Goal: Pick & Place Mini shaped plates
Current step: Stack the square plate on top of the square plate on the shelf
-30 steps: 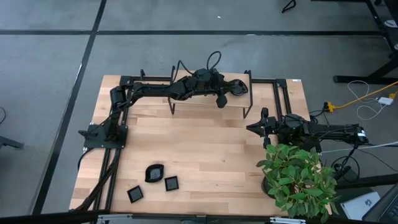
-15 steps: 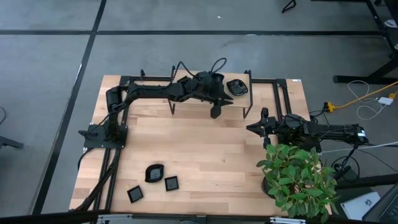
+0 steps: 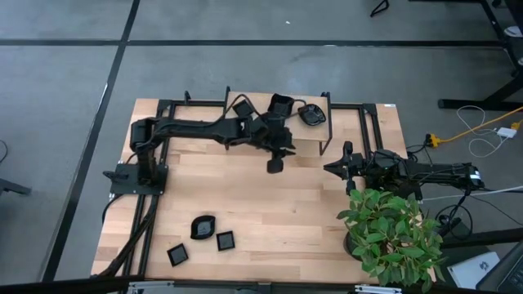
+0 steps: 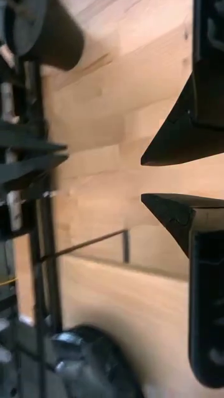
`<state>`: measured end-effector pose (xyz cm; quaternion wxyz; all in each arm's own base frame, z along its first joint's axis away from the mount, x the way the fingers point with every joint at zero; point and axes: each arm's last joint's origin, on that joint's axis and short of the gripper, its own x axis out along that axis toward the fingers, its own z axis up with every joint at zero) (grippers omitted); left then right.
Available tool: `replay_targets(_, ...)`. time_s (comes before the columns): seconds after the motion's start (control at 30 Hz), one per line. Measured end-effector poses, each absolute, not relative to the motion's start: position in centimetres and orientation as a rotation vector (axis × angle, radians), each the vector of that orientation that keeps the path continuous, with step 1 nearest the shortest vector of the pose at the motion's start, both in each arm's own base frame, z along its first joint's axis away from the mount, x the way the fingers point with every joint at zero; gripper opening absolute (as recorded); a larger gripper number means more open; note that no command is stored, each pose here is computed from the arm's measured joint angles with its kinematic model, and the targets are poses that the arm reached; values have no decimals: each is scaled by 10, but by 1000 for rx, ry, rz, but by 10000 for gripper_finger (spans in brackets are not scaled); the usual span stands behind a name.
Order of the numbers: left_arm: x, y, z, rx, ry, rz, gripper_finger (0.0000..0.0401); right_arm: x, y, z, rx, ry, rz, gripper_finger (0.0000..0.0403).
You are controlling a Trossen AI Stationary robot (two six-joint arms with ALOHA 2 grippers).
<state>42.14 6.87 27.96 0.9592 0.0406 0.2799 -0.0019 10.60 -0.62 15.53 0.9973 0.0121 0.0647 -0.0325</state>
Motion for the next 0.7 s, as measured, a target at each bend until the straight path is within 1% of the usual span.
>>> replay_targets(0.23, 407, 41, 285, 66, 687, -38, 73, 106, -6, 155, 24, 129, -66, 34)
replay_targets(0.47, 385, 13, 290, 38, 857, 21, 68, 106, -6, 155, 24, 129, -65, 34)
replay_targets(0.7, 362, -20, 289, -7, 983, 74, 70, 106, -6, 155, 24, 129, -66, 34)
